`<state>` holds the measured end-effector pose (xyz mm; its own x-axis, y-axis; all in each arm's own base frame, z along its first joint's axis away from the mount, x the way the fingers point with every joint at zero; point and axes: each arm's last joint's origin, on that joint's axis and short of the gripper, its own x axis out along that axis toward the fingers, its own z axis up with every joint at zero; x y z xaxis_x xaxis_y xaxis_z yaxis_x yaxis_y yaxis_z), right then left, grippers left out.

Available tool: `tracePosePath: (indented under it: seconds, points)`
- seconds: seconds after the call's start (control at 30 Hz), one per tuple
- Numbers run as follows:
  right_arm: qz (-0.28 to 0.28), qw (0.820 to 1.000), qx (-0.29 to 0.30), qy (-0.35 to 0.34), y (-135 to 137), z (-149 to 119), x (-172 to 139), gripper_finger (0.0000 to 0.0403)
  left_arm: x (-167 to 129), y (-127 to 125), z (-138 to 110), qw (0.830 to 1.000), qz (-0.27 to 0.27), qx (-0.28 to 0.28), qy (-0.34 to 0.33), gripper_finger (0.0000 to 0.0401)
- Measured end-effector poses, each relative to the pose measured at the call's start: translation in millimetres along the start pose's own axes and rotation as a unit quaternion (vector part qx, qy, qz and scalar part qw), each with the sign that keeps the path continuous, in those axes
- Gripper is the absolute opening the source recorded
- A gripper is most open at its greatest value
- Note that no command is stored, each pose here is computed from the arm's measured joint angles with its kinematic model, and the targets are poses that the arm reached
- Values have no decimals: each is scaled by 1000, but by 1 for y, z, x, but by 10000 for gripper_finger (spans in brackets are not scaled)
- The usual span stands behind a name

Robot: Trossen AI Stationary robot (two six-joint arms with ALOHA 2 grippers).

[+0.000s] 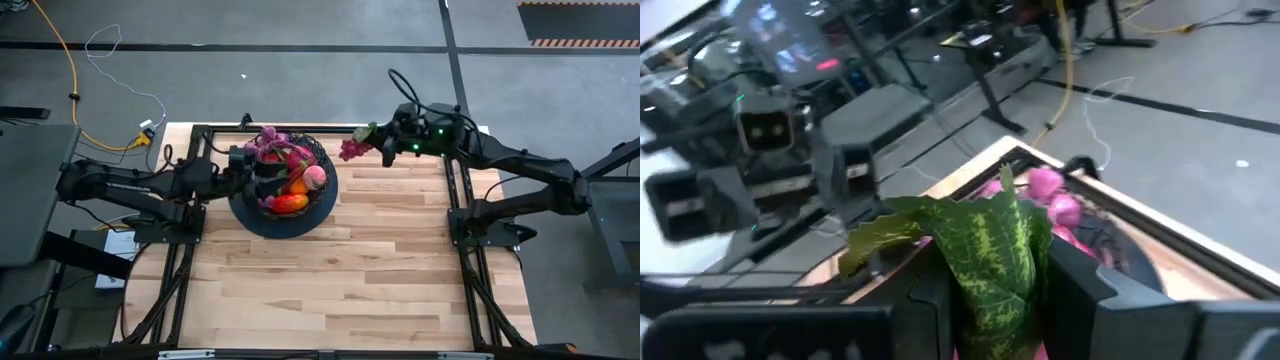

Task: Build produce basket
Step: Put the red grapes into the black wire basket

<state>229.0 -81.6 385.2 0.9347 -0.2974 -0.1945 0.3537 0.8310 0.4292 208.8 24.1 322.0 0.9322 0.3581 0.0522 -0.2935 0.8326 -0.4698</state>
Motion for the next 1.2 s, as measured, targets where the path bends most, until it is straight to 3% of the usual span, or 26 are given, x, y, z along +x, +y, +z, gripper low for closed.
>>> tracePosePath:
  seconds: [0.13,0.3,0.6,0.77,1.0,1.2]
  points:
    - [19,1000,-4,12,10,-5,0,94,1,-5,13,999,-25,25,-13,237]
    - [39,999,-9,23,19,-10,1,94,2,-4,19,998,-18,56,-24,237]
    - [42,998,-29,35,24,-17,9,94,2,-3,21,999,-23,39,-30,237]
    - [39,998,-31,44,22,-28,38,94,1,-10,24,996,-63,34,-44,237]
    - [150,988,-22,-20,28,-34,91,94,-1,-16,26,994,-83,38,-59,237]
    - [162,986,-20,-29,33,-31,126,94,-2,-17,26,994,-87,37,-62,237]
